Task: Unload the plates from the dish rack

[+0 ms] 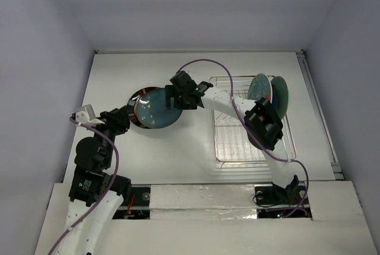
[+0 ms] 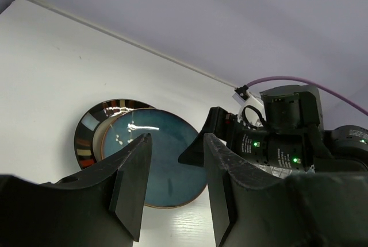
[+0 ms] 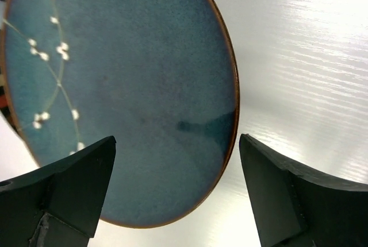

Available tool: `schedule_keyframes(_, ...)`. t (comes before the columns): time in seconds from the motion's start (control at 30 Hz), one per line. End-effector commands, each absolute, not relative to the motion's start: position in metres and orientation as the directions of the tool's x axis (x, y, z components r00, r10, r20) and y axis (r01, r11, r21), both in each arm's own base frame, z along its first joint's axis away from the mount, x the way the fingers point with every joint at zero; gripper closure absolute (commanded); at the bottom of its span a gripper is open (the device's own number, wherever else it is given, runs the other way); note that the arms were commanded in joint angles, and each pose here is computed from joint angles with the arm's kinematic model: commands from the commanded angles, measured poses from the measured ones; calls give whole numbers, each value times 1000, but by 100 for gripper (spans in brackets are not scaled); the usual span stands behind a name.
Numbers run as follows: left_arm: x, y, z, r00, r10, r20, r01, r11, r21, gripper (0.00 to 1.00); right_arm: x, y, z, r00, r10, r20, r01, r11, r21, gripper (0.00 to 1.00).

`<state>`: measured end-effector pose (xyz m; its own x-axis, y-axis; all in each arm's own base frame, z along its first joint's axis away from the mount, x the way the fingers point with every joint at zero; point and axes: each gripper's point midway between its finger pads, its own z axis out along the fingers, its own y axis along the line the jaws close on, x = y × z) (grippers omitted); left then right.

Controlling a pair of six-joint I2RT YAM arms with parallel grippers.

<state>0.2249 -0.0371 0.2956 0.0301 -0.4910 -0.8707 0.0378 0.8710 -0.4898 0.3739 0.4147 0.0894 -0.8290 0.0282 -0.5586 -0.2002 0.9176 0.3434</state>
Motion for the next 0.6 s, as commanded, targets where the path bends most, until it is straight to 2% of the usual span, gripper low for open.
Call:
schedule_keyframes(0.0,224,-36,309,79,-498,-864,61,867,-494,62,374,419,95,-815,-29,-579,-249,919,305,6)
schedule_keyframes(0.17,225,-36,309,76,-496,-865,60,868,-492,62,374,429,117,-795,-12,-607,-290,886,362,6)
schedule_keyframes(0.3,226,-34,308,81,-496,-864,52,868,-494,62,374,436,141,-785,8,-619,-308,862,402,16)
schedule_keyframes(0.57,225,-34,310,84,-497,-863,54,867,-495,62,385,444,131,-798,7,-602,-281,880,383,20)
